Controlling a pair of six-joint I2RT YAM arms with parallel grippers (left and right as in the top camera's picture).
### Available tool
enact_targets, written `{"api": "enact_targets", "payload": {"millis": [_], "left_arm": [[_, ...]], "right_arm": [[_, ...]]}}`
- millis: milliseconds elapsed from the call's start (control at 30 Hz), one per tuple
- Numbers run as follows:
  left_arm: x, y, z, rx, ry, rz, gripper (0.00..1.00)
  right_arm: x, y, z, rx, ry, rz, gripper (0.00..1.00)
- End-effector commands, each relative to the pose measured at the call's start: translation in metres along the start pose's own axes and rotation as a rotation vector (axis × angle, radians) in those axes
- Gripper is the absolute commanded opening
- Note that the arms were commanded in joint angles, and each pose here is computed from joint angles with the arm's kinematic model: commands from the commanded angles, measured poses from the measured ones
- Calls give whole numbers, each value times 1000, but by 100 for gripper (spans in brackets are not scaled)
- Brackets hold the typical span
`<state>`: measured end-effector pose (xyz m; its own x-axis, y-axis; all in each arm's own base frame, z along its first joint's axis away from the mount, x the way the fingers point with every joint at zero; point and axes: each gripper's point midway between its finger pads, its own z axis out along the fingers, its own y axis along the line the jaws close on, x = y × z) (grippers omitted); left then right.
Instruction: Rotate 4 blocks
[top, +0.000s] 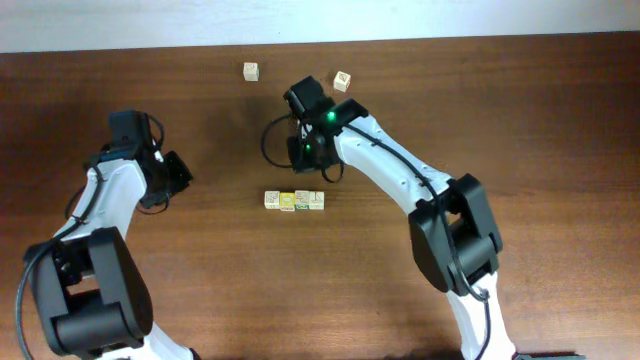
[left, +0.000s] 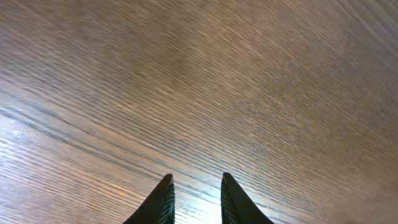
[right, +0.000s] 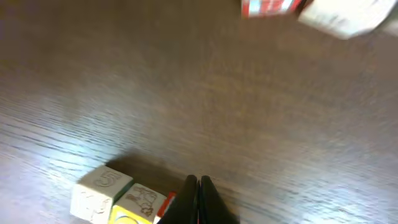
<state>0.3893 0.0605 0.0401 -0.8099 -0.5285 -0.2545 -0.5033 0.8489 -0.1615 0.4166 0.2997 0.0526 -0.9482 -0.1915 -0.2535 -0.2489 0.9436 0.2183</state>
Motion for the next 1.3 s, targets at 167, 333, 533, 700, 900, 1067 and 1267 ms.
{"api": "enact_targets", "payload": {"millis": [167, 333, 533, 700, 900, 1067, 1267], "left_arm": [[17, -56, 1, 62, 4, 125, 23], [25, -71, 1, 69, 2, 167, 22], [25, -73, 1, 71, 1, 170, 22], [25, -72, 1, 71, 1, 170, 22], [25, -72, 1, 71, 1, 171, 22], [26, -72, 1, 70, 3, 171, 22], [26, -72, 1, 70, 3, 171, 22]], "right_arm": [[32, 10, 28, -4, 104, 2, 4], [42, 18, 29, 0, 127, -8, 4], [49, 24, 30, 3, 145, -23, 4], [51, 23, 29, 7, 152, -17, 4], [22, 0, 23, 42, 71, 27, 6], [24, -26, 19, 51, 118, 88, 6], [39, -23, 19, 67, 169, 79, 4]]}}
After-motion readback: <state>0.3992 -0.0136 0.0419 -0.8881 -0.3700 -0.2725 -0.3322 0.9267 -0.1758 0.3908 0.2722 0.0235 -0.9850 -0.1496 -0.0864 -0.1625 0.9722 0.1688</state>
